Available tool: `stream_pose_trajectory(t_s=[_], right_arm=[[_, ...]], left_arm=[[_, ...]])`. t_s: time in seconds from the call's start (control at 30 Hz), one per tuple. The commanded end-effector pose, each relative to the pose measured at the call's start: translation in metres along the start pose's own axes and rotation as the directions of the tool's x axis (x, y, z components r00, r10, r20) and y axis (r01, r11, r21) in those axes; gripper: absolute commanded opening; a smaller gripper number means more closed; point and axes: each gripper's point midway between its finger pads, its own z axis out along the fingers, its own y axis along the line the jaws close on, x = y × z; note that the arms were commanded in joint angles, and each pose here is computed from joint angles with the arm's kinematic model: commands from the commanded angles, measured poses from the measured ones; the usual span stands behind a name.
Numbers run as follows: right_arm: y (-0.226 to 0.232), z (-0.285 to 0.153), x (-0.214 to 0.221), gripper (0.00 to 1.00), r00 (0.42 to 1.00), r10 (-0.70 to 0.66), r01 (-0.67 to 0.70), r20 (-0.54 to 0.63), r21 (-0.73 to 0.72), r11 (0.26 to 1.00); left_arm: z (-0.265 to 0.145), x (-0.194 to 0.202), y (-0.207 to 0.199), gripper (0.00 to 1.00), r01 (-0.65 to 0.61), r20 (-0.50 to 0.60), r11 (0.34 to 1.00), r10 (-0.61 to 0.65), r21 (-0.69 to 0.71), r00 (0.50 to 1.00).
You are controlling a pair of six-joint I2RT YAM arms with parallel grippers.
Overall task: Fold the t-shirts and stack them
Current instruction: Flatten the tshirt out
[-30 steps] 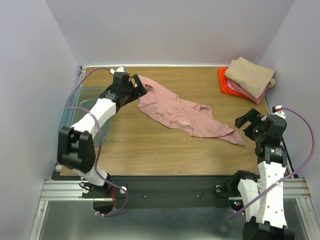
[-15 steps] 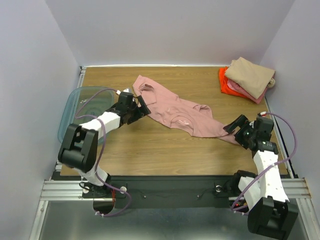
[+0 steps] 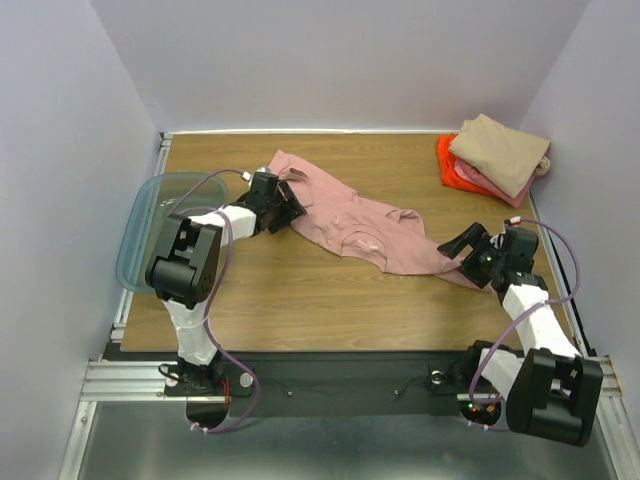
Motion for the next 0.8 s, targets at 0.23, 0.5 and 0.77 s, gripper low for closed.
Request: stream_pose_trajectory(t_s=[0.23, 0.5, 0.77], right_arm=[[0.010, 0.025, -0.016, 0.90, 0.999, -0.019, 0.020, 0.039, -0.027, 0.999], [0.010, 0.041, -0.016, 0.81, 0.999, -0.019, 0.019, 0.036, 0.010, 1.000], [0.011, 0.049, -0.020, 0.37, 0.998, -0.022, 0.020, 0.062, 0.018, 1.000]], left_arm=[[0.005, 0.009, 0.024, 0.27, 0.015, -0.020, 0.994, -0.017, -0.110, 1.000], [-0.018, 0.001, 0.021, 0.00, 0.007, 0.033, 0.995, -0.004, -0.095, 0.999], [-0.027, -0.002, -0.005, 0.00, -0.028, 0.037, 0.999, 0.026, 0.038, 0.999]])
